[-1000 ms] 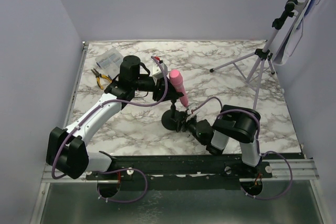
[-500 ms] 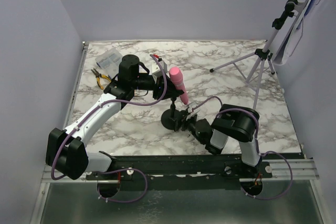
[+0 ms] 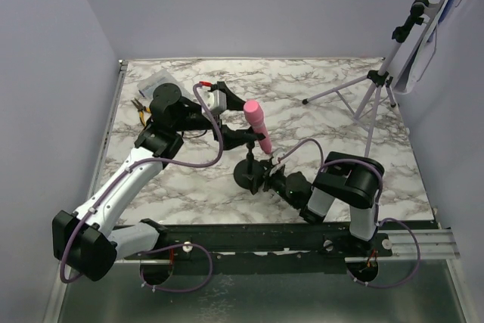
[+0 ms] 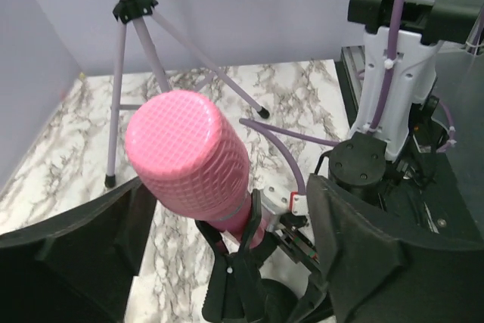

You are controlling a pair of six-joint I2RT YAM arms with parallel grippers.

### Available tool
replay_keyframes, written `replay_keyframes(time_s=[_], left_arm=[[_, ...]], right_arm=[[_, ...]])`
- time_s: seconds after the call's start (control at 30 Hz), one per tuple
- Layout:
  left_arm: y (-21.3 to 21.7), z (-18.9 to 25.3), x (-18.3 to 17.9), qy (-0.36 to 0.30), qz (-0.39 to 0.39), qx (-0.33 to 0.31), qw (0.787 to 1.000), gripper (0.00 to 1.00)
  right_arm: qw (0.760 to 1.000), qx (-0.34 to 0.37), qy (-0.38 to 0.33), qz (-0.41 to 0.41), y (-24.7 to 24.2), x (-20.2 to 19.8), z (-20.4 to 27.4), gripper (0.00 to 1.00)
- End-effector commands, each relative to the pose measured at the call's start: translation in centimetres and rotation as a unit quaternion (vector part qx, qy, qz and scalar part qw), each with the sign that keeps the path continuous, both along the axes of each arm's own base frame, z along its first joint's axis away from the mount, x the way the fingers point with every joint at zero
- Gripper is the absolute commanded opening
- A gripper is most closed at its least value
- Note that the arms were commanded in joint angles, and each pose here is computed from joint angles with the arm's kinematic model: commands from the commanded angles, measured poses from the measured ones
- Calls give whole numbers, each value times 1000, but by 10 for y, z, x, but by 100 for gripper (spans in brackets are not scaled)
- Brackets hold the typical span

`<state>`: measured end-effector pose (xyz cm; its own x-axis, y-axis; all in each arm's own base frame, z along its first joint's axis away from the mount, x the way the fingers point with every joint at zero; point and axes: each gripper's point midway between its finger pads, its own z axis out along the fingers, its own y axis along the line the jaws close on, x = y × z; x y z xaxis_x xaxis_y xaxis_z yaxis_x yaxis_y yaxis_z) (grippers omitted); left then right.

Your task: Set up the instrument practice props

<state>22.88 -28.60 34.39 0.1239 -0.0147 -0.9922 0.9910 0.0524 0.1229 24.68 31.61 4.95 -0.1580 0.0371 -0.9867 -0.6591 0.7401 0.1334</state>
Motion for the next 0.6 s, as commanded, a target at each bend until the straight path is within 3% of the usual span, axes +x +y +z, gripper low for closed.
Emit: replay_keyframes(time_s=[0.0,0.17,0.57], left_arm=[[1,14,-7,-23,-3,-16,1000,90],[10,23,-14,-55,22,-26,998,93],[41,50,9,-121,174,-74,975,93]], right_arm=[[997,58,-52,21,15,0,34,91],[995,75,-67,-9,9,9,43,85],[993,61,-101,-20,24,26,44,51]])
